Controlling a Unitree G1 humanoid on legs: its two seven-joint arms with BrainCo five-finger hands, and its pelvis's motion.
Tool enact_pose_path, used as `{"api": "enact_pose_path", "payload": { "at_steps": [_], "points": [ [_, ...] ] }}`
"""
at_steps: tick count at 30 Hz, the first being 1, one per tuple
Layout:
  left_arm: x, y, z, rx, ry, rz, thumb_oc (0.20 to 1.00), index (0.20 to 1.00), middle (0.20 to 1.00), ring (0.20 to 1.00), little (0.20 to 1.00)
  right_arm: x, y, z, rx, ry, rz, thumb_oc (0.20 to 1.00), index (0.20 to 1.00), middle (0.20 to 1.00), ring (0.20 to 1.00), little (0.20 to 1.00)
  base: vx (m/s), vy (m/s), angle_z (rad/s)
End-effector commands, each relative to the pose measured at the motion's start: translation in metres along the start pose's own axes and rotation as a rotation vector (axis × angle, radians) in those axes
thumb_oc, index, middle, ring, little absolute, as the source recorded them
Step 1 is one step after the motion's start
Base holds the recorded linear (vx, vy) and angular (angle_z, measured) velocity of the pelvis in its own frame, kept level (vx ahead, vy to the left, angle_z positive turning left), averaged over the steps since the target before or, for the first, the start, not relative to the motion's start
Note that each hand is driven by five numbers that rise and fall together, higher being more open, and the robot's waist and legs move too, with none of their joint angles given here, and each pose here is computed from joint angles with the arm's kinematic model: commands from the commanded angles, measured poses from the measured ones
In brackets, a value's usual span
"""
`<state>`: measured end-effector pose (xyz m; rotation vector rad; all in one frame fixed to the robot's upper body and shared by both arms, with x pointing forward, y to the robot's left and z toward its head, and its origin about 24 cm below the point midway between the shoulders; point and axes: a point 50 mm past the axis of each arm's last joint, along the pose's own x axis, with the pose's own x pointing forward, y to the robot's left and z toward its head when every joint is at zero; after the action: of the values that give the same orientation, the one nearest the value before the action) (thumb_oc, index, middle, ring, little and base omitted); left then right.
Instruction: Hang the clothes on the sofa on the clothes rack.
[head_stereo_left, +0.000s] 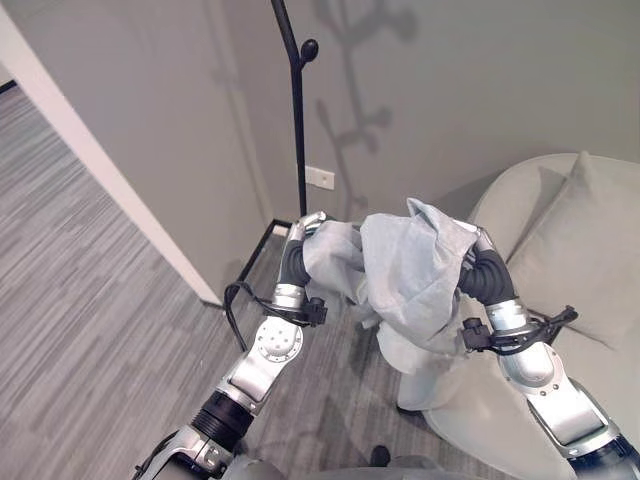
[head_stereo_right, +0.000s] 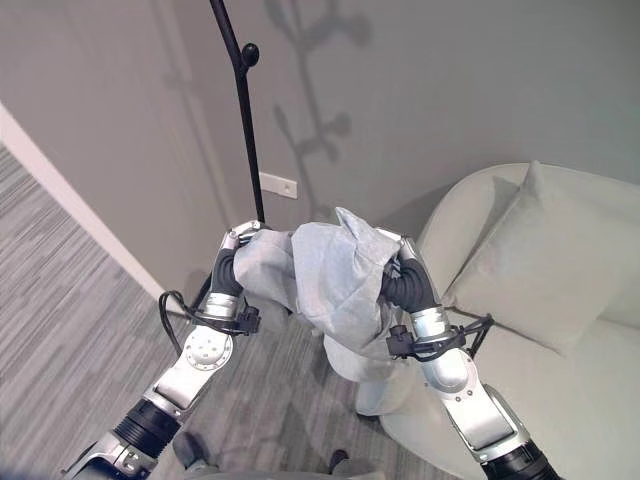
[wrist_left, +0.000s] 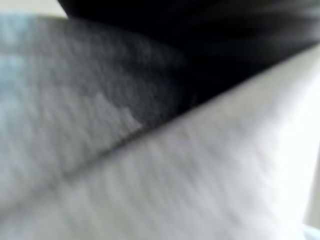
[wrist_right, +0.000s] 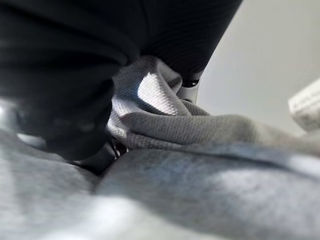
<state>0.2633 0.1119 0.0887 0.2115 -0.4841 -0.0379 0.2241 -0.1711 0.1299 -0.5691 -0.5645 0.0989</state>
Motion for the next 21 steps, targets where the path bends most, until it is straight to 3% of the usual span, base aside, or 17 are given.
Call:
{"api": "enact_pose_path", "payload": {
  "at_steps": [1,5,14,17,21],
  "points": [
    [0.012,0.038,0.024,0.142,-0.193,0.171,0.200,0.200,0.200,0.200,0.200,0.012,-0.045,0.014,-0.150,-0.125,-0.335,0.200,0.200,0.200,0.200,0.200,0.23,0.242,-0.30],
    [0.025,0.054,0.040,0.250,-0.304,0.196,0.200,0.200,0.200,0.200,0.200,0.020,-0.074,0.002,-0.336,-0.081,-0.574,0.200,0.200,0.200,0.200,0.200,0.31,0.366,0.09],
    [0.046,0.067,0.065,0.361,-0.465,0.208,0.200,0.200,0.200,0.200,0.200,0.059,-0.122,0.021,-0.587,-0.200,-0.843,0.200,0.200,0.200,0.200,0.200,0.27,0.287,-0.35],
    [0.065,0.068,0.075,0.392,-0.513,0.241,0.200,0.200,0.200,0.200,0.200,0.081,-0.123,0.031,-0.581,-0.254,-0.783,0.200,0.200,0.200,0.200,0.200,0.32,-0.221,0.14],
    [0.086,0.072,0.085,0.479,-0.576,0.344,0.200,0.200,0.200,0.200,0.200,0.076,-0.120,0.031,-0.703,-0.272,-0.681,0.200,0.200,0.200,0.200,0.200,0.44,-0.318,0.23]
  ]
}}
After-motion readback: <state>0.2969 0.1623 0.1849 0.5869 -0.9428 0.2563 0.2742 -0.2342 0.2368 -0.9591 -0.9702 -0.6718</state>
